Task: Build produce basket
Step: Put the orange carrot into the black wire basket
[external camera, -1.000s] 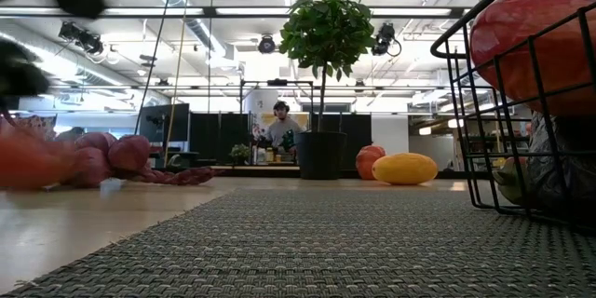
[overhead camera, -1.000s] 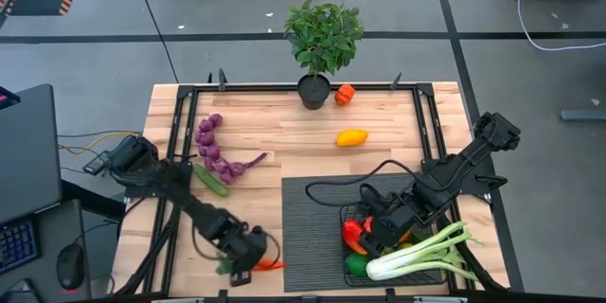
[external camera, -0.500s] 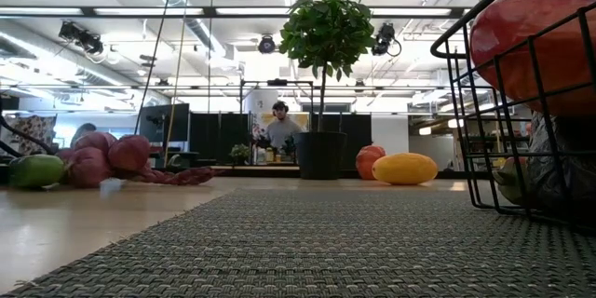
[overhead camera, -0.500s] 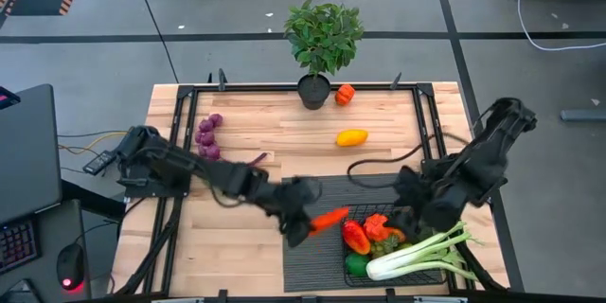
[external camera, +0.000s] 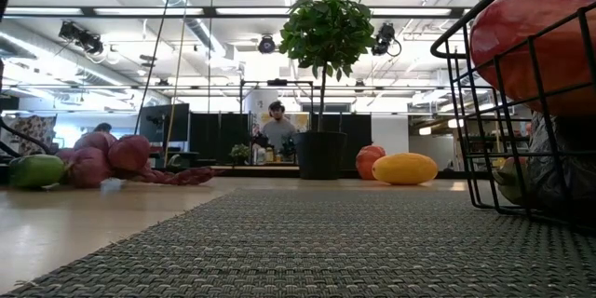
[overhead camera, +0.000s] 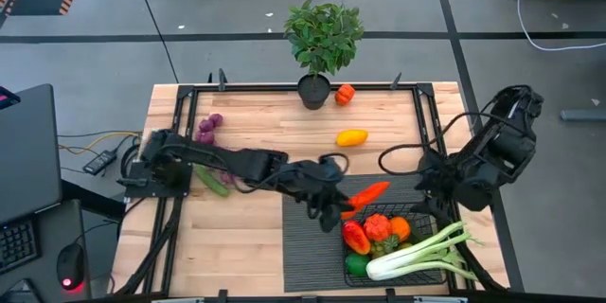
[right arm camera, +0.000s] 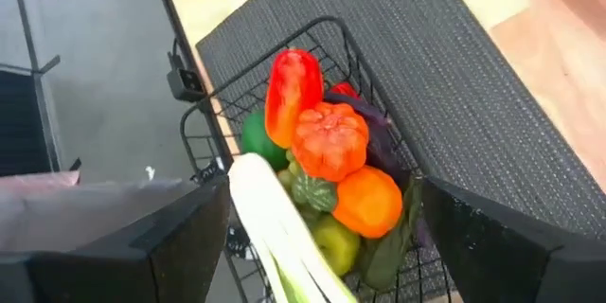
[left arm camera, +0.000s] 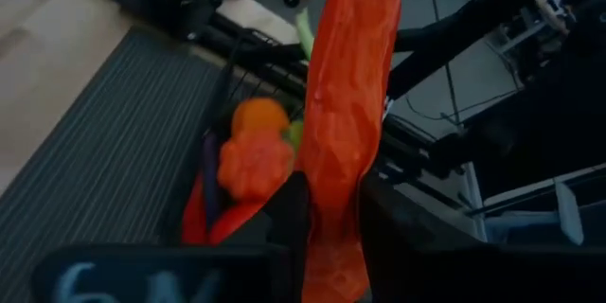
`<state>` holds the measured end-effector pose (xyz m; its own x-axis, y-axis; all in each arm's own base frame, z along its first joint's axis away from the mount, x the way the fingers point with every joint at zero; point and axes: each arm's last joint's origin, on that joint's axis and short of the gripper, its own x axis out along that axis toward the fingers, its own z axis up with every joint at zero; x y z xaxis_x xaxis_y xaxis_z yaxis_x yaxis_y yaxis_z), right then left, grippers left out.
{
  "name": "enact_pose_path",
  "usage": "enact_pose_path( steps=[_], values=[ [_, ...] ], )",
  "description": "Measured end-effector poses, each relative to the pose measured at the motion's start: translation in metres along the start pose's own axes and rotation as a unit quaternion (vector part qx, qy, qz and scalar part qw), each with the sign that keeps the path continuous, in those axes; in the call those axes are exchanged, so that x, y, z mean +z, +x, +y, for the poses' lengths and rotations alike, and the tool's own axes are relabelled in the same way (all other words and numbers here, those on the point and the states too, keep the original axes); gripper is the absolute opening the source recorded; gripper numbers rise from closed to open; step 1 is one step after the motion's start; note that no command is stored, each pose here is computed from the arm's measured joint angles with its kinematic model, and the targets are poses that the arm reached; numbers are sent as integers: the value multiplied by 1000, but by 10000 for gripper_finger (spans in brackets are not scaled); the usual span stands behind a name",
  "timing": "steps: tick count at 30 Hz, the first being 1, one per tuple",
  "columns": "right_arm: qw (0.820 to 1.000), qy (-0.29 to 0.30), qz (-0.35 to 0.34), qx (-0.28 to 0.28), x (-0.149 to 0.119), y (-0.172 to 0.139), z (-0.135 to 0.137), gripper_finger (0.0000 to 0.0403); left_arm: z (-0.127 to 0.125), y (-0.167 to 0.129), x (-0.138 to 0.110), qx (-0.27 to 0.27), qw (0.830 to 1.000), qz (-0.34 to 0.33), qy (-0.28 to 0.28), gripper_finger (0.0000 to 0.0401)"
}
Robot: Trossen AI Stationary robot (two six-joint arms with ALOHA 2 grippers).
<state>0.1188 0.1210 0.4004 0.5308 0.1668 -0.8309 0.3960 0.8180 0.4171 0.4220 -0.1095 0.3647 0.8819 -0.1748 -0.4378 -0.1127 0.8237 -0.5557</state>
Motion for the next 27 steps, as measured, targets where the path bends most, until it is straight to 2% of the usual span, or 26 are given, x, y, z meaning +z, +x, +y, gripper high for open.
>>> enact_pose_path(
  steps=[6, 9, 15, 20, 24, 27],
  values=[
    [999, 33, 30, -9, -14, -8, -6, 346, -15, 38, 17, -24, 999, -30, 35, 74],
    [998, 48, 31, -18, -22, -11, -8, 346, -22, 54, 17, -34, 998, -36, 50, 84],
    [998, 65, 15, -13, -33, -15, -7, 346, -19, 80, 10, -44, 999, -20, 17, 85],
    [998, 68, 15, -12, -37, -15, -5, 346, -16, 98, -7, -60, 998, 18, -2, 92],
    [997, 68, 20, -14, -40, -14, -3, 346, -22, 100, -15, -68, 997, 35, -13, 115],
    [997, 67, 24, -14, -42, -13, -2, 346, -24, 99, -17, -69, 997, 37, -15, 149]
  ],
)
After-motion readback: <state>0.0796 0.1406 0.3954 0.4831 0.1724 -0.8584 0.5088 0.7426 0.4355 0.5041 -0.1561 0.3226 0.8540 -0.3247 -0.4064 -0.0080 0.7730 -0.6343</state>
